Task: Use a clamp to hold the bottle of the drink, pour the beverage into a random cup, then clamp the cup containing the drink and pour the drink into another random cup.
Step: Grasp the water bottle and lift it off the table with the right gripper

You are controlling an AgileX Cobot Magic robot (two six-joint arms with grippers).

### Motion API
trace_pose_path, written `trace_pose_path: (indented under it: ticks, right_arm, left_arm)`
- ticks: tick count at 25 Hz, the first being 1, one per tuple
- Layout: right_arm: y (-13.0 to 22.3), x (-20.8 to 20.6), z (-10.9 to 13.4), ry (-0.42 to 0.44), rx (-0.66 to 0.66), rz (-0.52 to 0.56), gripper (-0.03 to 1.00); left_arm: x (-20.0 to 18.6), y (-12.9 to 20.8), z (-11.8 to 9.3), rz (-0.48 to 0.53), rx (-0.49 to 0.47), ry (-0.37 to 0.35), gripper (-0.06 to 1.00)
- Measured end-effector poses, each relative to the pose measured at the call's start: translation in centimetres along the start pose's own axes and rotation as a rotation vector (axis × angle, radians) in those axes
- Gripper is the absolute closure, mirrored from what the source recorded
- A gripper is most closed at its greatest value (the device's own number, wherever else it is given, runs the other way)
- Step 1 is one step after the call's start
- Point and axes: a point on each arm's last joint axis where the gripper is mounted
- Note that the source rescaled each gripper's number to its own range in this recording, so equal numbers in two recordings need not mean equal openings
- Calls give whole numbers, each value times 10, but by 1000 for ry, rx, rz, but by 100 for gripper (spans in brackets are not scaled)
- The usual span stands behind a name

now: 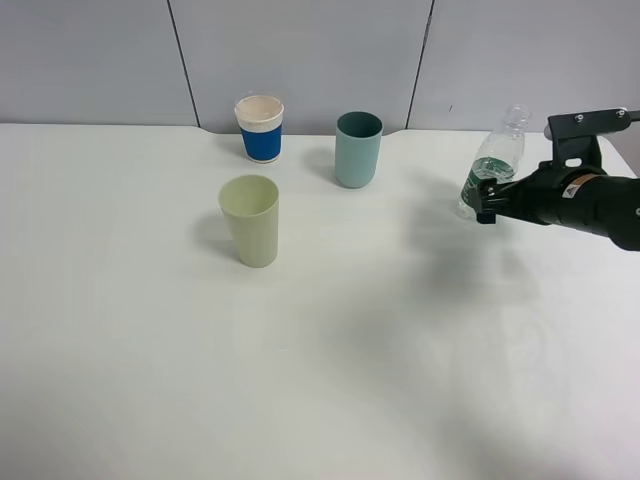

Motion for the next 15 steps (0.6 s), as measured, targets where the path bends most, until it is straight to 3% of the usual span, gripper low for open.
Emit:
trace_pose_path:
  ticks: [10, 15]
  right_arm:
    - [14, 22, -5, 55, 39, -102, -3]
    - [23, 31, -5, 68, 44, -98, -3]
  left_arm:
    - [0, 0, 0, 0, 0, 0, -6]
    - [0, 0, 0, 0, 0, 0, -6]
Point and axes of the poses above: a point on each arm's last joint axis where the gripper is mounted, x pointing out along that axis toward the gripper, z along the wrist's bending axis when the last joint is at zero, y = z × x, and after that the axes turned 5 degrees about x, right-handed
